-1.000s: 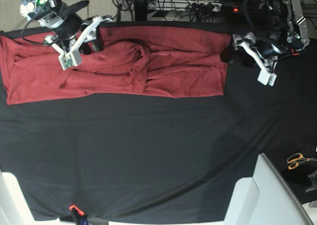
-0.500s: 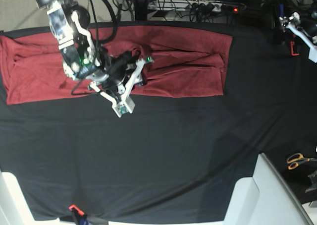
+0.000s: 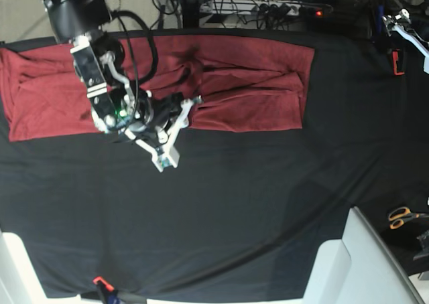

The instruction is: Fold the T-shirt properly

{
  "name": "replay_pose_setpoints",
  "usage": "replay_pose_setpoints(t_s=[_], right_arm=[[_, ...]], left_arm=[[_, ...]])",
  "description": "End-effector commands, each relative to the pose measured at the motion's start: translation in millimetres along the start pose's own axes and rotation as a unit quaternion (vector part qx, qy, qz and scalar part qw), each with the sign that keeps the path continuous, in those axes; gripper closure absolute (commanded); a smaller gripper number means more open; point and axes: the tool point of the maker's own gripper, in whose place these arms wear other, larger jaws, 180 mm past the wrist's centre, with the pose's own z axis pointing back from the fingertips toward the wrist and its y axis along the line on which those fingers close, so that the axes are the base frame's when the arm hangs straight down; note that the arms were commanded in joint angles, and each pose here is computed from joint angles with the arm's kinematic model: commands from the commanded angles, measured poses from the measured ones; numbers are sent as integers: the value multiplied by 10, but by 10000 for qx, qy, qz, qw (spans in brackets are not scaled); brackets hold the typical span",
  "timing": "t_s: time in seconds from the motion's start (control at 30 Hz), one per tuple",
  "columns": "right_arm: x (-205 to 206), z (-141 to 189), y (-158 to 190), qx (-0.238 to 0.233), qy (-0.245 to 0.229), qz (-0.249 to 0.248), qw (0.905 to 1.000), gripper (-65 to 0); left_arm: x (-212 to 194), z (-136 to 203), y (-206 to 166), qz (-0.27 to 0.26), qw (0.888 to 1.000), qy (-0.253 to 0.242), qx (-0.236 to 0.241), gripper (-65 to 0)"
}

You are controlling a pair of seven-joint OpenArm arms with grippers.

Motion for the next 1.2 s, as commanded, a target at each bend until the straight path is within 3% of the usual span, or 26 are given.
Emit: replay_pose_setpoints(t_s=[0.0,0.2,0.33,0.53,0.8,0.9,1.17], right_arm=[[122,14,1,26,-159,24,9999,-215],[151,-5,2,38,-302,-3,9995,-189],[115,-1,32,69,-287,-21,9996,0],[173,216,250,225,-641,75,9977,-5],[-123,396,762,687,-507,-51,9963,-5],[-209,392,1090,967,-411,261,9941,-5],[-103,319,1148,937,-373,695,9925,-5]], left_arm=[[100,59,31,-146,9998,-123,21,-541],[106,57,30,-146,9998,-130,20,-541],[113,53,30,-140,9998,-141,17,-541],[109,44,34,-115,9998,-138,13,-541],[130,38,25,-125,9998,-161,4,-541],[178,12,7,-124,9997,-217,-25,-541],[60,-257,-315,-578,9977,220,-267,-541]])
